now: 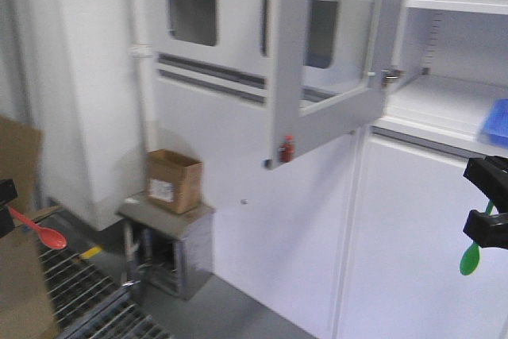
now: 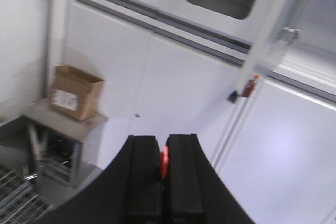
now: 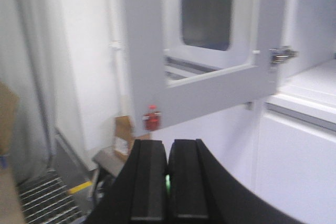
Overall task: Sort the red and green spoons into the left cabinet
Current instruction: 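Drive across the room to the open cabinet with the blue tray, then extend both grippers over the blue tray on the cabinet shelf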
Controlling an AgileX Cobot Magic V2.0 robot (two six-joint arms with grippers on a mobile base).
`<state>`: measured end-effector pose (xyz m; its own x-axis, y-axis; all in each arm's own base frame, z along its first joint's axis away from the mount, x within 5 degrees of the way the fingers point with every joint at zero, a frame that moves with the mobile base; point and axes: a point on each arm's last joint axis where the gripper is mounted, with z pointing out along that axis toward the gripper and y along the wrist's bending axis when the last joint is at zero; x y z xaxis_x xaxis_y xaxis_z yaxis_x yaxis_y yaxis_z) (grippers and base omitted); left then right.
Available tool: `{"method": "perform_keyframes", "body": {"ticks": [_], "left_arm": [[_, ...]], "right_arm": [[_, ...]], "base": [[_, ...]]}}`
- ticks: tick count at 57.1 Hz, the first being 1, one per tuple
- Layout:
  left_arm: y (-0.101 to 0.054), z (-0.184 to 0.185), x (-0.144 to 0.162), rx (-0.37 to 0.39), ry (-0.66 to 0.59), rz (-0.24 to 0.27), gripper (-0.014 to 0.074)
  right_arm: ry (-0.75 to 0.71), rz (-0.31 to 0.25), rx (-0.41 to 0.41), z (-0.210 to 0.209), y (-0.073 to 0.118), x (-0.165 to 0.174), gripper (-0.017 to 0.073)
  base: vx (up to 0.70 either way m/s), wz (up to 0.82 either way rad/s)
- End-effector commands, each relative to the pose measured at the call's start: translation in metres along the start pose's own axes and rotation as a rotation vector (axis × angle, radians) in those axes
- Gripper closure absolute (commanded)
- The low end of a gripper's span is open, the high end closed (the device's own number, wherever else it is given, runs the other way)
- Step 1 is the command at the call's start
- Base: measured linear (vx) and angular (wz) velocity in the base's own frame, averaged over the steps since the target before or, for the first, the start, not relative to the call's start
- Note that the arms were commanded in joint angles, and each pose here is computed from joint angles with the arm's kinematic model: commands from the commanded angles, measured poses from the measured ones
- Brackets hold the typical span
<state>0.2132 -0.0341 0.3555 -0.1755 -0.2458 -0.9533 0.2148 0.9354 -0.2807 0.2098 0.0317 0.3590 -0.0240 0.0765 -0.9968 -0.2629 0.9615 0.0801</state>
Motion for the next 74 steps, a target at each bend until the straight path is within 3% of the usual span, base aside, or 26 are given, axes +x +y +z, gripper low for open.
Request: {"method": "perform_keyframes", "body": {"ticks": [1,37,74], "left_arm": [[-0.0066,-0.0041,-0.0123,0.038,-0.048,-0.061,0.0594],[-0.0066,-0.0041,-0.0123,0.038,-0.048,-0.061,0.0594],[-0.0066,-0.0041,-0.0123,0.038,-0.048,-0.061,0.0594]], "right_arm": [[-0.069,0.001,-0.038,-0.003,0.0045,-0.0153,0.0568],[-0.069,0.001,-0.038,-0.003,0.0045,-0.0153,0.0568],[-0.069,0.001,-0.038,-0.003,0.0045,-0.0153,0.0568]], "base": [[0.18,-0.64],[0.19,-0.55],[0.24,-0.23]]}}
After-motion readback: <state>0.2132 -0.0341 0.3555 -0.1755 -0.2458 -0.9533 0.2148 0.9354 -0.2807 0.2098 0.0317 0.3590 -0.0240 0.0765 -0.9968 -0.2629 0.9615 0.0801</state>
